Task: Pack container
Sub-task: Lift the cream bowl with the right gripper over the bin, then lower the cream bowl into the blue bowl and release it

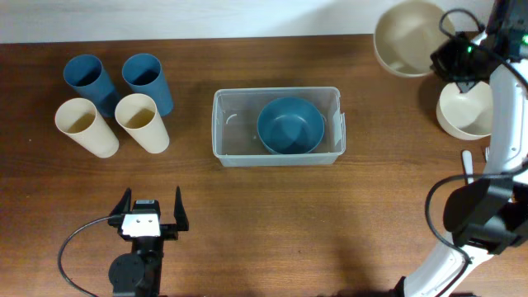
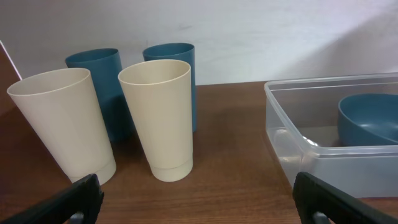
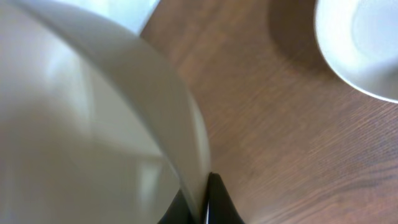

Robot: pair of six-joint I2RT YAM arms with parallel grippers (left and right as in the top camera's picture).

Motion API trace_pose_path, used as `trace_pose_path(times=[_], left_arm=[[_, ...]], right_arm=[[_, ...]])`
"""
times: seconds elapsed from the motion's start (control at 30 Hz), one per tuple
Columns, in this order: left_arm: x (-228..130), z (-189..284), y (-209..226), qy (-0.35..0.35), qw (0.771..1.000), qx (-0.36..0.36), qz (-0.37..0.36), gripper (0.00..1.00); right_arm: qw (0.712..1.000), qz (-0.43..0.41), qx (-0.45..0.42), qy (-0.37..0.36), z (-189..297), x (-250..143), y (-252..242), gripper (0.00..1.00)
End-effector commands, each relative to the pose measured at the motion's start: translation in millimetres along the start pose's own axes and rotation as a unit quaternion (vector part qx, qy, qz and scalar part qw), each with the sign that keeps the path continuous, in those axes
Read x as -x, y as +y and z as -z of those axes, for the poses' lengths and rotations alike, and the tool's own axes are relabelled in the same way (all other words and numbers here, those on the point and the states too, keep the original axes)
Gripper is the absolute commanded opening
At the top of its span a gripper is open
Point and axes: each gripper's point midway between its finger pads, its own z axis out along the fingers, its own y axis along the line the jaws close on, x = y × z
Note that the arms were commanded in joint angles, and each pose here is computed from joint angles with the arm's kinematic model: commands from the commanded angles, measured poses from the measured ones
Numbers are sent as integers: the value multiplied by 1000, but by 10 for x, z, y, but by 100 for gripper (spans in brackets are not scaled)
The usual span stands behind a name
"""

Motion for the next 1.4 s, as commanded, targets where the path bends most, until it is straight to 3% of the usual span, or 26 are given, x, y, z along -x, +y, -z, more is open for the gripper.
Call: trace_pose_path(times=[0.0, 0.2, 0.43, 0.73, 1.37], left_arm=[[-11, 0, -24, -1, 1000, -6, -6, 99], [-11, 0, -24, -1, 1000, -6, -6, 100], [-11, 0, -24, -1, 1000, -6, -6, 100], [-11, 0, -24, -1, 1000, -6, -6, 100], [-11, 0, -24, -1, 1000, -6, -6, 100]], right_arm=[[996, 79, 38, 1, 376, -258, 490, 4], [985, 141, 8, 101, 409, -1076, 658, 4], [963, 216, -6, 158, 374, -1651, 783, 4], [952, 255, -6, 169, 10, -1954, 927, 4], [941, 232, -23, 247, -804, -2383, 453, 4]])
